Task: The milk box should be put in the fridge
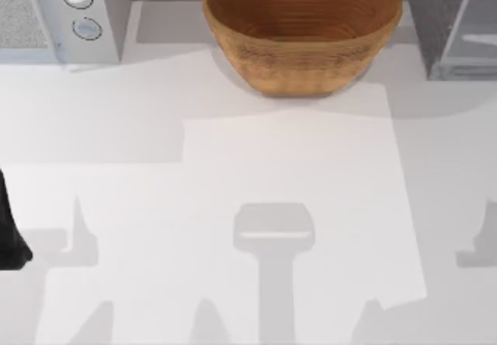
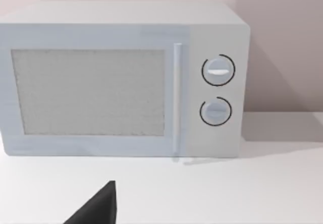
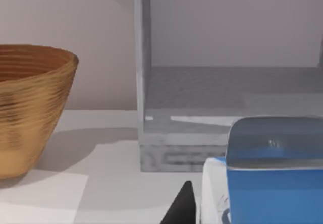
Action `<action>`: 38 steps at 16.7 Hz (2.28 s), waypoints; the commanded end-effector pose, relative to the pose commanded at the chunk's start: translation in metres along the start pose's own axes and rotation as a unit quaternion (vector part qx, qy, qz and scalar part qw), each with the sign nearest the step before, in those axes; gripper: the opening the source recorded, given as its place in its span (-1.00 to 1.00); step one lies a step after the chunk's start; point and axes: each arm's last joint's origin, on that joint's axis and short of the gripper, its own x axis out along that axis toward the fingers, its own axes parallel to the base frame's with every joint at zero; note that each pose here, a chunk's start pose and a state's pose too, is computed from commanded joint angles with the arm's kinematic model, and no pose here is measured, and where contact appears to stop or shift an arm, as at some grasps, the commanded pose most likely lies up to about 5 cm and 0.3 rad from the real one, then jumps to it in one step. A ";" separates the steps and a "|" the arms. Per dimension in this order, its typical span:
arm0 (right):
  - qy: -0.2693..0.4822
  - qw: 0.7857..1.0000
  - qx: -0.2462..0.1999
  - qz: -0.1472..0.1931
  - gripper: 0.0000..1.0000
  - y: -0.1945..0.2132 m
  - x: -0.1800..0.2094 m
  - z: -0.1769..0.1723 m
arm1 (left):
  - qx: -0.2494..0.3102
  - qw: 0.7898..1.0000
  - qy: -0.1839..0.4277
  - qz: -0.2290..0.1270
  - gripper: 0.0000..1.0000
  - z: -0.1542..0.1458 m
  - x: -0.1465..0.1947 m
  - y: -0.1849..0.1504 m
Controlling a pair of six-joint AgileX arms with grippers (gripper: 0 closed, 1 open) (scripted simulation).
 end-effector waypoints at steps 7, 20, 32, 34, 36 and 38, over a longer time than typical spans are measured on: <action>0.005 1.000 0.000 -0.001 -1.00 -0.003 0.020 0.034 | 0.000 1.000 0.000 0.000 1.00 0.000 0.000 0.000; -0.017 1.000 -0.005 0.000 -1.00 -0.048 0.190 0.076 | 0.000 1.000 0.000 0.000 1.00 0.000 0.000 0.000; -0.003 1.000 -0.001 0.000 -1.00 -0.102 0.297 -0.044 | 0.000 1.000 0.000 0.000 1.00 0.000 0.000 0.000; -0.001 1.000 0.000 0.000 -1.00 -0.104 0.298 -0.050 | 0.000 1.000 0.000 0.000 1.00 0.000 0.000 0.000; -0.001 1.000 0.000 0.000 -1.00 -0.104 0.298 -0.050 | 0.000 1.000 0.000 0.000 1.00 0.000 0.000 0.000; -0.001 1.000 0.000 0.000 -1.00 -0.104 0.298 -0.050 | 0.000 1.000 0.000 0.000 1.00 0.000 0.000 0.000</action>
